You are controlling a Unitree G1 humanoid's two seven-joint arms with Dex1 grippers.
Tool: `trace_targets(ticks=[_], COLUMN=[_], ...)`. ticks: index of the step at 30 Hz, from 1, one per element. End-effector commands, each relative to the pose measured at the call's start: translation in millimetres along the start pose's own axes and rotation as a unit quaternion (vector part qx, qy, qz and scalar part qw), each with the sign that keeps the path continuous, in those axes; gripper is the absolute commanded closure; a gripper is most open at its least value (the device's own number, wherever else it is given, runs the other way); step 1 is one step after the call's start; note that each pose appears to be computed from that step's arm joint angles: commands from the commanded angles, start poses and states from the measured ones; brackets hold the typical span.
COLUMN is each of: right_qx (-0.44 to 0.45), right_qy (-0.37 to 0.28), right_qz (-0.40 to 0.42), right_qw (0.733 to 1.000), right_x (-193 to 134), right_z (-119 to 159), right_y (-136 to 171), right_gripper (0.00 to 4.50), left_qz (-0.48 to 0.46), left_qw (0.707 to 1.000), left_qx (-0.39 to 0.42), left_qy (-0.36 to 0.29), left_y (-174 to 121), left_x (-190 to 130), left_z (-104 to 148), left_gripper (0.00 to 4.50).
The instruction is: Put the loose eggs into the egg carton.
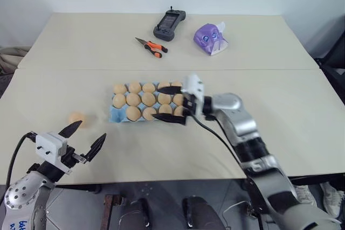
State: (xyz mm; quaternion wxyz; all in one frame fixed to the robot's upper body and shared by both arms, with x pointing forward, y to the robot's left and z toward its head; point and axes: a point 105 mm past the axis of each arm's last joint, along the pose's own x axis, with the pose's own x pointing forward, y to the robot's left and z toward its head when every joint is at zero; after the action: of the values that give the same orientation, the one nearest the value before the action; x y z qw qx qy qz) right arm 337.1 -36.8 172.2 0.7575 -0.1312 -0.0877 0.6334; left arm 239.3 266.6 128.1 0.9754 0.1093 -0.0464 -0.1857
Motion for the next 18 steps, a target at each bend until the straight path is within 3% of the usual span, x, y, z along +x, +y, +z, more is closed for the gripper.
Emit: trace_targets(ticks=[1,9,13,18], right_qx=[-0.050,-0.042,-0.060,-0.041], right_qy=[-0.042,0.014,0.020,-0.001], right_qz=[-0.074,-0.134,-0.112,-0.091], right_qw=[0.995,0.990,0.992,0.995], right_x=[-39,-111,-115,-108], right_z=[15,-21,-27,-23], right_y=[-9,11,25,32], right_gripper=[0.04,0.04,0.04,0.04], left_qz=[0.001,0.106,0.203,0.221], left_qw=[1.000,0.994,0.978,0.973], left_qx=[0.008,-0.017,-0.042,-0.058], left_qy=[-0.002,-0.009,-0.006,0.028], left_y=[4,25,37,33], left_x=[-6,-30,-58,-81], left_z=[7,11,4,-13], left_gripper=[0.00,0.00,0.00,0.00])
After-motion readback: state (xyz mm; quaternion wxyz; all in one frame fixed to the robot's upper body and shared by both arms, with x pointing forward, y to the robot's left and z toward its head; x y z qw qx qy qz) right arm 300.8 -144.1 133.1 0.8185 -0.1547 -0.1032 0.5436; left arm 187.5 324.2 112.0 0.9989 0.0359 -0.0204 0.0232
